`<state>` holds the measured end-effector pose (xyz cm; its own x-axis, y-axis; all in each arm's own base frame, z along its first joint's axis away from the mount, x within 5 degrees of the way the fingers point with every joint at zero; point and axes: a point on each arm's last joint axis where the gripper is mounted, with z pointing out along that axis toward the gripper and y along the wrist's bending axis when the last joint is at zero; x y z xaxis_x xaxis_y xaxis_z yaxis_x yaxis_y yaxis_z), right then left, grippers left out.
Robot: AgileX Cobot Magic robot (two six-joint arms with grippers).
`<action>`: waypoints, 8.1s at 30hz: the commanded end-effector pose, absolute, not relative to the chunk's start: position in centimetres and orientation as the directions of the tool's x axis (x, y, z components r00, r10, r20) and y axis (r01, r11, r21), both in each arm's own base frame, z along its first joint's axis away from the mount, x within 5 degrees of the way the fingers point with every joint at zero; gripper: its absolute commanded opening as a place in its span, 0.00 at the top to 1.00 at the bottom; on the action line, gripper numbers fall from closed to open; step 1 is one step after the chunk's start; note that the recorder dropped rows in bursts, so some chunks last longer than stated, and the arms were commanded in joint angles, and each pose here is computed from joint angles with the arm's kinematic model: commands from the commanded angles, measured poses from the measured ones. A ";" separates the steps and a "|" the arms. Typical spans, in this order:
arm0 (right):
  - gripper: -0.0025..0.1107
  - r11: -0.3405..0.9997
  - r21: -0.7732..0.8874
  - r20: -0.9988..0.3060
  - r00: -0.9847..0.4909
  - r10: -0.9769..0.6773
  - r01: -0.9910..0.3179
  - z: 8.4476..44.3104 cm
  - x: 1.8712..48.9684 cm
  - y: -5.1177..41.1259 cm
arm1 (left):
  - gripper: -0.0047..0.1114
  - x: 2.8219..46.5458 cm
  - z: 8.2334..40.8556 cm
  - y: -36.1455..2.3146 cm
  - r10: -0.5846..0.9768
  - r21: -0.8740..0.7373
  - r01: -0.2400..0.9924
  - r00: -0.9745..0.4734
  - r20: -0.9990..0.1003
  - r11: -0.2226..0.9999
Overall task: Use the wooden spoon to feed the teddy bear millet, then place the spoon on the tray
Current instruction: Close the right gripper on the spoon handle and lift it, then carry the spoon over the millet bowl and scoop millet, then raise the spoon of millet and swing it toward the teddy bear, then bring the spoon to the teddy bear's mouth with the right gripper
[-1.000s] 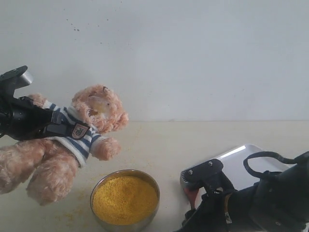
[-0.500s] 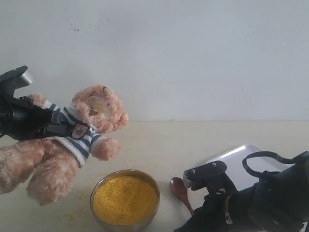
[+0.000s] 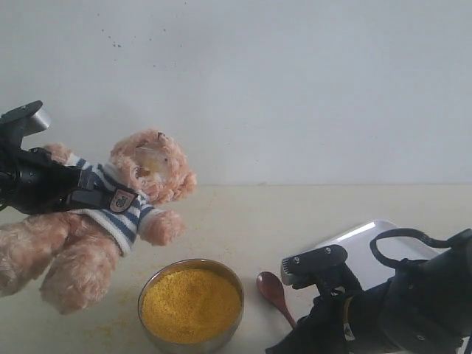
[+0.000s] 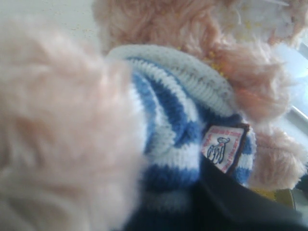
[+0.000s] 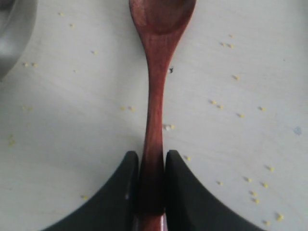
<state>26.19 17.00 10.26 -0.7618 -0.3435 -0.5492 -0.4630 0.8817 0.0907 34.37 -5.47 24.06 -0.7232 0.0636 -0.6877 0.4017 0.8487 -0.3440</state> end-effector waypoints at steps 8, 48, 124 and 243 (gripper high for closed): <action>0.98 0.873 0.030 -0.612 -0.699 -0.369 -0.487 14.6 25.7 16.3 | 0.92 35.0 25.1 -4.4 -0.107 -0.439 0.302 -0.710 -0.696 0.846; 0.98 0.208 -0.520 0.012 -0.250 -0.968 -0.829 26.5 23.7 30.1 | 0.92 34.0 22.3 -1.5 -0.210 -0.450 0.176 -0.702 -0.681 0.875; 0.98 0.443 -0.287 -0.056 -0.447 -0.893 -0.849 24.3 26.3 28.4 | 0.92 34.2 18.1 -2.2 -0.100 -0.478 0.234 -0.812 -0.575 0.847; 0.98 0.183 -0.602 -0.220 -0.059 -0.974 -0.777 26.6 23.1 34.2 | 0.92 24.2 19.2 -3.1 -0.146 -0.552 0.086 -0.920 -0.363 0.829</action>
